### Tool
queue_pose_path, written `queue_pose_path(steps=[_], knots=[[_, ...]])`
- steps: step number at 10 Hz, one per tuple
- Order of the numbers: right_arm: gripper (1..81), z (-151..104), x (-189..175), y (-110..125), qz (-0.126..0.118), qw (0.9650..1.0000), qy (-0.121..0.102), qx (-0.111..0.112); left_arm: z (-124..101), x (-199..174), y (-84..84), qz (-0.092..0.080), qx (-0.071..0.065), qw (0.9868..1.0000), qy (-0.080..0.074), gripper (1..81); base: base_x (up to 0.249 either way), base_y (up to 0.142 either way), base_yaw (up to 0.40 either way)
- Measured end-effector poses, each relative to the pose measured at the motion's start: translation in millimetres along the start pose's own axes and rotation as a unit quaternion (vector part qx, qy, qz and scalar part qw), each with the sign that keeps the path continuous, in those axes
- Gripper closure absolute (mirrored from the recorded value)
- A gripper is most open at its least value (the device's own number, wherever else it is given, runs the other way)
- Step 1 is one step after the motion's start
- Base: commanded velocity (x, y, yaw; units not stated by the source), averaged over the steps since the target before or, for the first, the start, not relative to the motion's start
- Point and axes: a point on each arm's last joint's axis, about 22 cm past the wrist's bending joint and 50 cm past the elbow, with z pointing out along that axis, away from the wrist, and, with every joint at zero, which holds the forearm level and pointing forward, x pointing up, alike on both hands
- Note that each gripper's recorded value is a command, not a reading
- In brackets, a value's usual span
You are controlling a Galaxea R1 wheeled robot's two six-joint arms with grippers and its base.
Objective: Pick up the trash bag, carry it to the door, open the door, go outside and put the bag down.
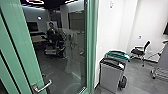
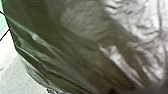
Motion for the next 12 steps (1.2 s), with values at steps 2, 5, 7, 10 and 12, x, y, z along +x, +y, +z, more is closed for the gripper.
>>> queue_pose_path(steps=[2,5,7,10,12], knots=[[1.0,0.0,0.1,0.0,0.0,1.0,0.0,0.0,0.0,0.7,-0.4,0.0,0.0,1.0,0.0,81.1,0.079,0.0,0.0],[1.0,0.1,0.1,-0.4,0.0,1.0,0.0,0.0,-0.1,0.7,-0.4,0.0,0.0,1.0,0.001,81.1,0.081,0.0,0.0],[1.0,0.0,-0.4,0.0,0.0,1.0,0.0,0.0,0.0,0.7,-0.1,0.0,0.0,1.0,0.001,81.1,0.081,0.061,0.0],[1.0,0.8,2.3,-3.0,-0.001,1.0,0.001,0.002,-0.6,1.7,-3.7,0.0,0.003,1.0,0.001,81.1,0.048,0.0,0.0],[1.0,0.1,1.8,-0.1,-0.001,1.0,0.001,0.0,-0.6,0.5,-3.4,0.0,0.002,1.0,0.0,81.1,0.0,0.0,0.0]])
